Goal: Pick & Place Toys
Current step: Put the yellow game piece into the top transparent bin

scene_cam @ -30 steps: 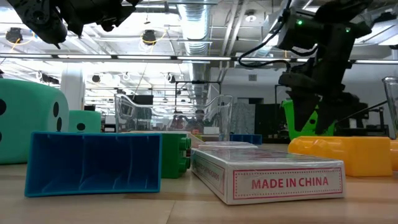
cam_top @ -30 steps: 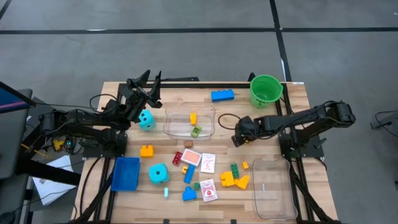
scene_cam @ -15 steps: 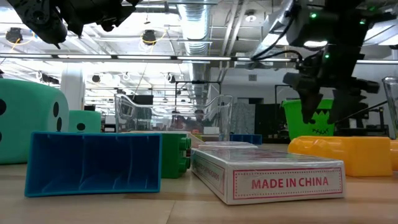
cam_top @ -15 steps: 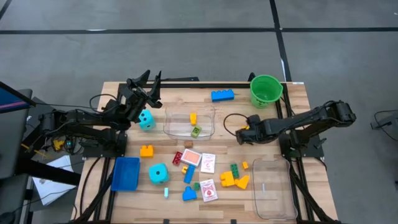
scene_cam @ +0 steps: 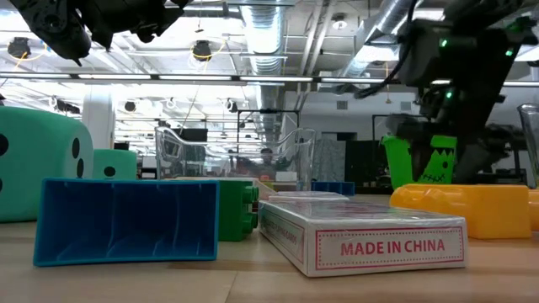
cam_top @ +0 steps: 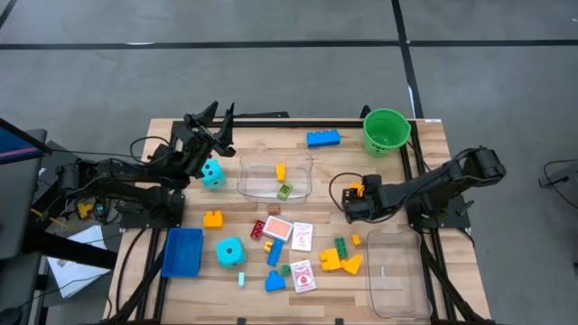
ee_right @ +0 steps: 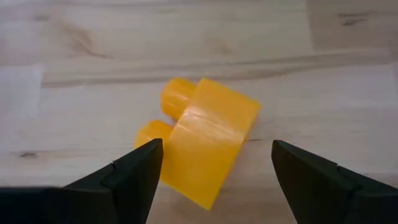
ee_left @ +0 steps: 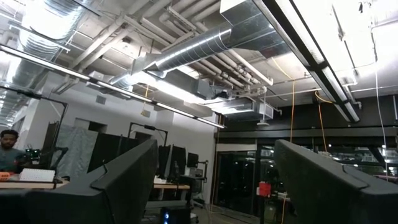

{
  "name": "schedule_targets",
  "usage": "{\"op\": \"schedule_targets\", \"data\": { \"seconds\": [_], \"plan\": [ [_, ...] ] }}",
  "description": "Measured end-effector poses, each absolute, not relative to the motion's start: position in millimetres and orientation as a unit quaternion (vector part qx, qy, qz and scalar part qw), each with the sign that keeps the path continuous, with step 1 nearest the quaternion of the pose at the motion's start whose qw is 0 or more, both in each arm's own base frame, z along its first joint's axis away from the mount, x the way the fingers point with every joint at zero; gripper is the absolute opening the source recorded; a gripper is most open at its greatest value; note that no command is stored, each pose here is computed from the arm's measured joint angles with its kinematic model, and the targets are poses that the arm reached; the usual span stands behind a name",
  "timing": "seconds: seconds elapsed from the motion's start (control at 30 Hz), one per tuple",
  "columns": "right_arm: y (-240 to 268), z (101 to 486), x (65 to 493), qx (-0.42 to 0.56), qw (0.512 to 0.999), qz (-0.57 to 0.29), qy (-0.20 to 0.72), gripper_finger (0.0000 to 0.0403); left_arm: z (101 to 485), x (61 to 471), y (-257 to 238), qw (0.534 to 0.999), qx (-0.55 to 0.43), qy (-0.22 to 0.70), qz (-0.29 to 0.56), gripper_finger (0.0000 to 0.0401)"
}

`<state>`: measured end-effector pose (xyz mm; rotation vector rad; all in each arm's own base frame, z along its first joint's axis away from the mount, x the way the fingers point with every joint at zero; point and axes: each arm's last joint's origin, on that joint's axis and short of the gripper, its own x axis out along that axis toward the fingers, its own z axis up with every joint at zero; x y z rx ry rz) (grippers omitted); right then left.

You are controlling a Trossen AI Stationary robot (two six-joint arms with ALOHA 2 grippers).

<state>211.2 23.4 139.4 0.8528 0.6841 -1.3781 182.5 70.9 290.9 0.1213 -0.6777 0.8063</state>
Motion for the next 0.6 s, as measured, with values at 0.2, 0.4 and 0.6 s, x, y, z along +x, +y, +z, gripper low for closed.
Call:
{"op": "schedule_targets", "data": {
  "seconds": [0.2,0.4,0.6],
  "plan": [
    [23,130,217,0.359,0.642,-0.611,0.293,0.0292,291,183,71,0.863,0.058,-0.323,0.385,0.0315],
    [19,132,217,0.314,0.665,-0.590,0.334,0.0292,291,183,71,0.863,0.058,-0.323,0.384,0.0315],
    [9,133,217,0.273,0.673,-0.578,0.371,0.0292,291,183,71,0.863,0.058,-0.323,0.384,0.0315]
  ]
}}
